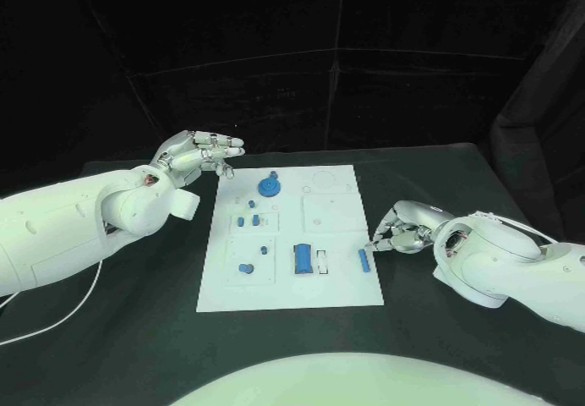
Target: Assemble the parts on the task board
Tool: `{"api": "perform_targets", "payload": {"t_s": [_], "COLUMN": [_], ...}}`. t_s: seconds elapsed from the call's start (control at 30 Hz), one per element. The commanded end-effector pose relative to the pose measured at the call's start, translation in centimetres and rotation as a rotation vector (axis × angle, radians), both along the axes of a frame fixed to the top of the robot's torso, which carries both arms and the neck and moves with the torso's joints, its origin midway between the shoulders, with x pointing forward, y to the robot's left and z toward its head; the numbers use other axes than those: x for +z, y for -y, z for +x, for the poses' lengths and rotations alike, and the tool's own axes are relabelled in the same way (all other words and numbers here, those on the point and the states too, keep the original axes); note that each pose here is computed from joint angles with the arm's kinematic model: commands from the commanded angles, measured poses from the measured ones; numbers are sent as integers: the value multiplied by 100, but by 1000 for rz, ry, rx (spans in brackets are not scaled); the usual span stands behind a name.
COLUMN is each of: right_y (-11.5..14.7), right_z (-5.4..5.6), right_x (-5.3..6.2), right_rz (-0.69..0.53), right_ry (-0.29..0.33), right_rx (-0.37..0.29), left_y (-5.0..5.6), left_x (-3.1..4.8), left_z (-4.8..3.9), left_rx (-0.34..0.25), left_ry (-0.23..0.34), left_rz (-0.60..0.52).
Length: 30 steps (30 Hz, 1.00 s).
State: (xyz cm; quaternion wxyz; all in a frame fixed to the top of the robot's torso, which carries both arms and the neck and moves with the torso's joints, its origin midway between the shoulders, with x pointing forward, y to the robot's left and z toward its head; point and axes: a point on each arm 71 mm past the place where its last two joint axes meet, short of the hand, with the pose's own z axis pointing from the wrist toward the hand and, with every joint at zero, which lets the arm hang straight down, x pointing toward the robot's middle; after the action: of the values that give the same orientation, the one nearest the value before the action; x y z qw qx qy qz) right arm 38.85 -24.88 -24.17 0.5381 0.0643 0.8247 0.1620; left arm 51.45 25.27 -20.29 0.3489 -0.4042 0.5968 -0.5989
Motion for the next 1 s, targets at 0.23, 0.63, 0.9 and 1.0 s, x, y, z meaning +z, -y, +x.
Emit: {"api": "perform_targets", "payload": {"t_s": [0.23, 0.63, 0.9, 1.0], "right_y": [-127, -242, -300, -333], "right_z": [3, -24, -20, -18], "right_x": [-123, -221, -256, -265], "right_rz": [-72, -122, -208, -233], "right_ry": [-62, -85, -74, -57], "right_rx": [28, 77, 121, 138], "left_y": [14, 5, -2, -4], "left_x": [10, 8, 8, 8], "left_z": [-1, -1, -1, -1], "left_rx": [-11, -10, -9, -9], "left_ry": [4, 3, 3, 3], "left_rz": [-11, -10, -10, -10]}}
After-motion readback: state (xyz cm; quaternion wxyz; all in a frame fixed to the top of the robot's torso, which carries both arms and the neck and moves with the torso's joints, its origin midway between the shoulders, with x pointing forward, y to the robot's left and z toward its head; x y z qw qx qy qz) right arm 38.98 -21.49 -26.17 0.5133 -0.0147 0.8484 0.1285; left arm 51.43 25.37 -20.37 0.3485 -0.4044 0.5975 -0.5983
